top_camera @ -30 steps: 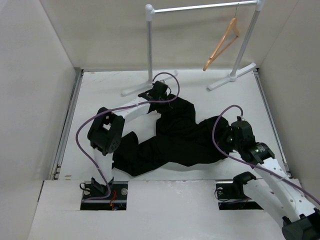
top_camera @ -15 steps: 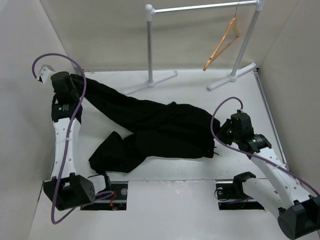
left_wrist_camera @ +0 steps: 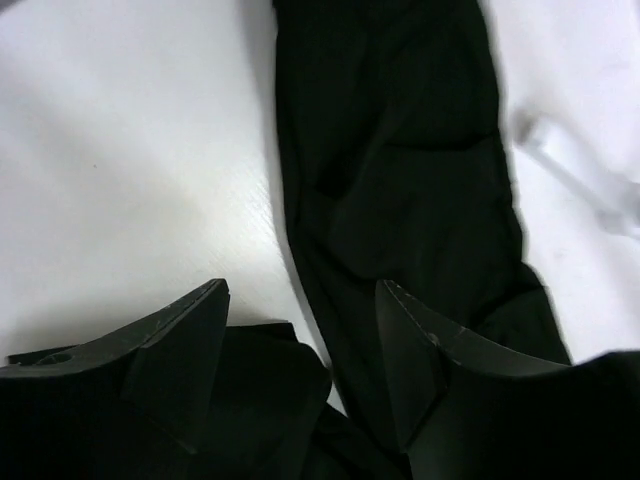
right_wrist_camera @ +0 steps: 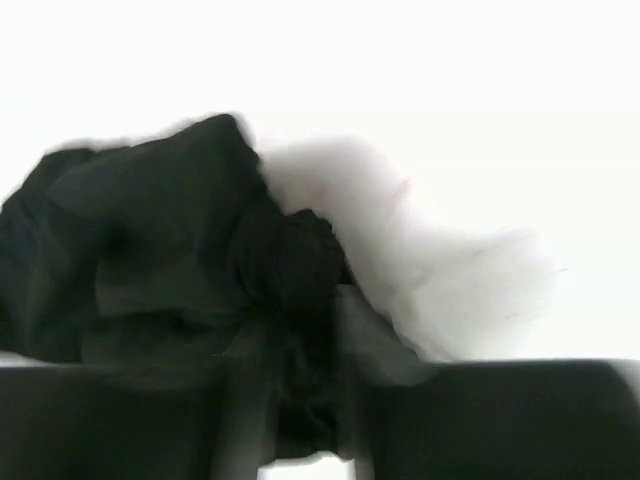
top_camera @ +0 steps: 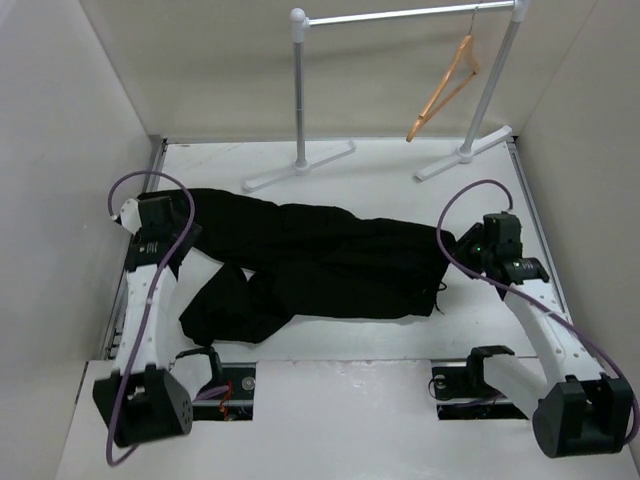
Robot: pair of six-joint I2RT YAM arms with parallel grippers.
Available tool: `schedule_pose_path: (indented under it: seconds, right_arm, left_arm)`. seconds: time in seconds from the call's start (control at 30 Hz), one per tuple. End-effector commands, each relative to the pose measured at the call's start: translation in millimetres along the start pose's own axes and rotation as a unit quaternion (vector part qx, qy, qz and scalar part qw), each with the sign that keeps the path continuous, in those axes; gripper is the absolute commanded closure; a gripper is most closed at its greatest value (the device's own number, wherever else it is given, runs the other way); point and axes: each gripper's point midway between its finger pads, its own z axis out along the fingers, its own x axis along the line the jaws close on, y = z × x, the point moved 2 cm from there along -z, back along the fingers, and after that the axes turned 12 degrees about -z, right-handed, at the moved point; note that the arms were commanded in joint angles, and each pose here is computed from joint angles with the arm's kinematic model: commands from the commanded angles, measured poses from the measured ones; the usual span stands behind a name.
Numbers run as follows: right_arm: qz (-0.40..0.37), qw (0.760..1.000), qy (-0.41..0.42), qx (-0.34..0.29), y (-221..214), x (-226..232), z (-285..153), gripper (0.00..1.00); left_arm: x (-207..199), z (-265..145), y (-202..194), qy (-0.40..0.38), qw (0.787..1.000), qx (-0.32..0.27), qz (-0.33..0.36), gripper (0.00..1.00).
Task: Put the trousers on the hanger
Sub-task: Flatten out the trousers at the center of the board.
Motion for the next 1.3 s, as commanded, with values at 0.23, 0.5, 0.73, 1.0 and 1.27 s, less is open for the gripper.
schedule_pose_path:
  seconds: [0.23, 0.5, 0.73, 1.0, 1.27]
  right_arm:
    - [0.0, 0.995, -0.022, -0.099, 87.0, 4.6, 7.1, 0.34]
    - [0.024, 0.998, -0.047, -0.016, 58.1, -15.9, 84.9, 0.37]
    - [0.059, 0.998, -0.004, 0.034, 28.0, 5.5, 118.0, 0.83]
    - [0.131, 0.978, -0.073, -0.148, 173.7, -27.5, 86.8, 0.99]
    - [0.114, 0.973, -0.079, -0.182, 200.3, -25.1, 65.4, 0.38]
  left_arm:
    - [-39.7, -51.3, -82.6, -0.095, 0.988, 0.061, 0.109, 0.44]
    - [-7.8, -56.3, -162.7, -0.08, 0.969, 0.148, 0.183, 0.42]
    - [31.6, -52.1, -165.2, -0.043, 0.966, 0.165, 0.194, 0.41]
    - [17.4, -76.3, -110.2, -0.049, 0.98, 0.099, 0.164, 0.4]
    - [39.5, -83.1, -69.2, -0.002, 0.988, 0.047, 0.147, 0.34]
